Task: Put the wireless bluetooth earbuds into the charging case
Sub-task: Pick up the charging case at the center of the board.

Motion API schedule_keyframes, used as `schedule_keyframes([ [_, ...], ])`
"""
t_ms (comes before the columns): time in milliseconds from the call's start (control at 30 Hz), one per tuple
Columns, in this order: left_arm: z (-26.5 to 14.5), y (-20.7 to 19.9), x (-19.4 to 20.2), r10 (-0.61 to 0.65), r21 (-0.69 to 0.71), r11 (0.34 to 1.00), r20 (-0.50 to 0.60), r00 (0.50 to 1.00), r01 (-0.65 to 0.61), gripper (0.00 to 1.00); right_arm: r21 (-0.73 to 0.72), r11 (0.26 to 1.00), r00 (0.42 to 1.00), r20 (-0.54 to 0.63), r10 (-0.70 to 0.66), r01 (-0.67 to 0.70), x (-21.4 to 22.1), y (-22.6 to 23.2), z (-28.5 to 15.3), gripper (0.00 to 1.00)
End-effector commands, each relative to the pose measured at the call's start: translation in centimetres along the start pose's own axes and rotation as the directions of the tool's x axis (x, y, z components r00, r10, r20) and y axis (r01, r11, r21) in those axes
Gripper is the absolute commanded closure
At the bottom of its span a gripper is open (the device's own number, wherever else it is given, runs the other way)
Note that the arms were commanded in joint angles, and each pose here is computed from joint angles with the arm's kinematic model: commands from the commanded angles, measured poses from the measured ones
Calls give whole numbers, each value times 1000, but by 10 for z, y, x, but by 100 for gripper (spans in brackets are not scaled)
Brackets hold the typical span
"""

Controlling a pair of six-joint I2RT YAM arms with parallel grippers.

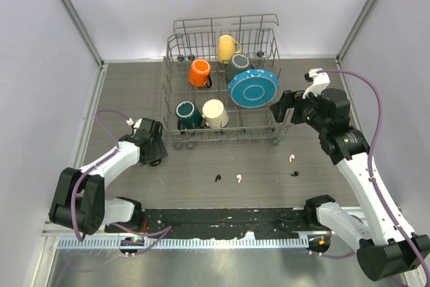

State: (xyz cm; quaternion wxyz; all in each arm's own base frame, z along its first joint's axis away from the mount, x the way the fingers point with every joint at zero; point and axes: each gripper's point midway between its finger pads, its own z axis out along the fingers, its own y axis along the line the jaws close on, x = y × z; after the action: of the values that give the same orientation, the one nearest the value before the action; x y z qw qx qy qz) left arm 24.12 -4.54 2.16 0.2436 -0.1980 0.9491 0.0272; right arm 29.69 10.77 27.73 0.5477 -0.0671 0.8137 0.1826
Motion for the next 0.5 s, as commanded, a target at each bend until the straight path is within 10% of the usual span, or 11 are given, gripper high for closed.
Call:
schedule_keyframes([
  [0,7,-4,-8,-26,1,1000,24,999,26,39,-6,1000,999,45,-17,17,-12,3,-1,1],
  [467,-59,10,-36,-113,51,993,168,979,106,89,-53,999,999,41,5,-3,-15,13,-4,1],
])
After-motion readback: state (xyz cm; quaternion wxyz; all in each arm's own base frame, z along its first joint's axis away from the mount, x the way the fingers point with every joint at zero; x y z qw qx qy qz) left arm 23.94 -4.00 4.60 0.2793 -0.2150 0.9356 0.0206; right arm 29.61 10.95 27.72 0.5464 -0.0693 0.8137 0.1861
